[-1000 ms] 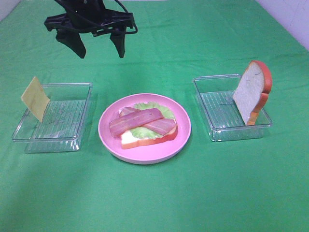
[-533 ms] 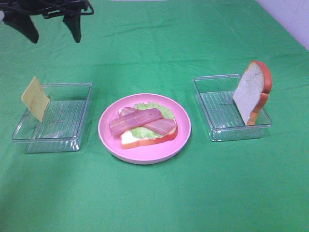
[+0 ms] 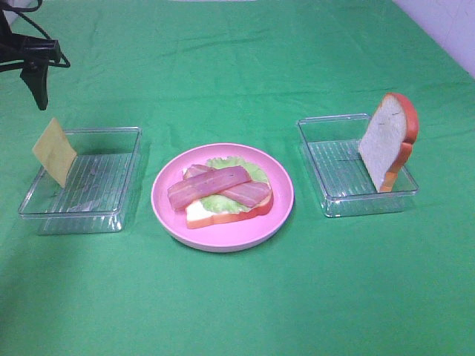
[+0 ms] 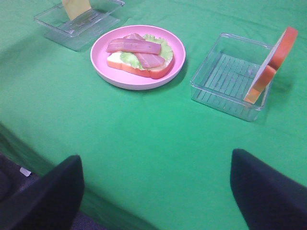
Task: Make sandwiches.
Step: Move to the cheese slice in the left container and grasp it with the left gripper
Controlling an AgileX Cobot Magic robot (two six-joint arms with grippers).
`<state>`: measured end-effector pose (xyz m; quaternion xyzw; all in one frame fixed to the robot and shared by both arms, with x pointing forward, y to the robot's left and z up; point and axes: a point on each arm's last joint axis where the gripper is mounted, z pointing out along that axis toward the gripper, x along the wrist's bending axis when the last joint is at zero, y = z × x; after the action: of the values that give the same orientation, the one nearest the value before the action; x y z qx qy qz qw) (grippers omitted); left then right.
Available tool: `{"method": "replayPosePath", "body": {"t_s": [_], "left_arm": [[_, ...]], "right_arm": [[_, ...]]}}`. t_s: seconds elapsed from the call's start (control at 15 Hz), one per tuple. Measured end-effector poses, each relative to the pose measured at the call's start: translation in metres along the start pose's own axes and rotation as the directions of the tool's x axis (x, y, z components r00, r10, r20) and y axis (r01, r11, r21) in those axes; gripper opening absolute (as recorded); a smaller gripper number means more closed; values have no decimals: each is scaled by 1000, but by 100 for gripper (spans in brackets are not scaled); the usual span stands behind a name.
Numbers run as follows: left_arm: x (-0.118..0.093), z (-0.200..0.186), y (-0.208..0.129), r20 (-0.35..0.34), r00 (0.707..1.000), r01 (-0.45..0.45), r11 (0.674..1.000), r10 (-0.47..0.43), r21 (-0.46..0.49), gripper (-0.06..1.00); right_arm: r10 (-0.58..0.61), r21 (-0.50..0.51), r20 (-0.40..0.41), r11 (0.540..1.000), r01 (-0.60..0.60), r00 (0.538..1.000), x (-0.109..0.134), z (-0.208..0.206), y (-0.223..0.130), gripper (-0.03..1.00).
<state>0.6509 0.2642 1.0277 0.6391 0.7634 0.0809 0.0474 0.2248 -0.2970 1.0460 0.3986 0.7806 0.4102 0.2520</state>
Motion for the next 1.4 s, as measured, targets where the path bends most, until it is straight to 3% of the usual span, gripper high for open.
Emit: {"method": "replayPosePath", "body": {"t_s": [0.13, 0.53, 0.93, 1.4], "left_arm": [[-2, 19, 3, -15, 1000, -6, 1000, 6, 30, 72], [-9, 67, 9, -7, 1000, -8, 998, 8, 69, 70], [-13, 75, 16, 25, 999, -34, 999, 33, 6, 65], [-15, 87, 17, 31, 999, -34, 999, 33, 15, 64]], "right_arm": [[0, 0, 0, 1000, 0, 1000, 0, 0, 0, 76], [0, 0, 0, 1000, 0, 1000, 0, 0, 0, 76], [0, 0, 0, 1000, 0, 1000, 0, 0, 0, 76], [0, 0, 0, 1000, 0, 1000, 0, 0, 0, 76]]}}
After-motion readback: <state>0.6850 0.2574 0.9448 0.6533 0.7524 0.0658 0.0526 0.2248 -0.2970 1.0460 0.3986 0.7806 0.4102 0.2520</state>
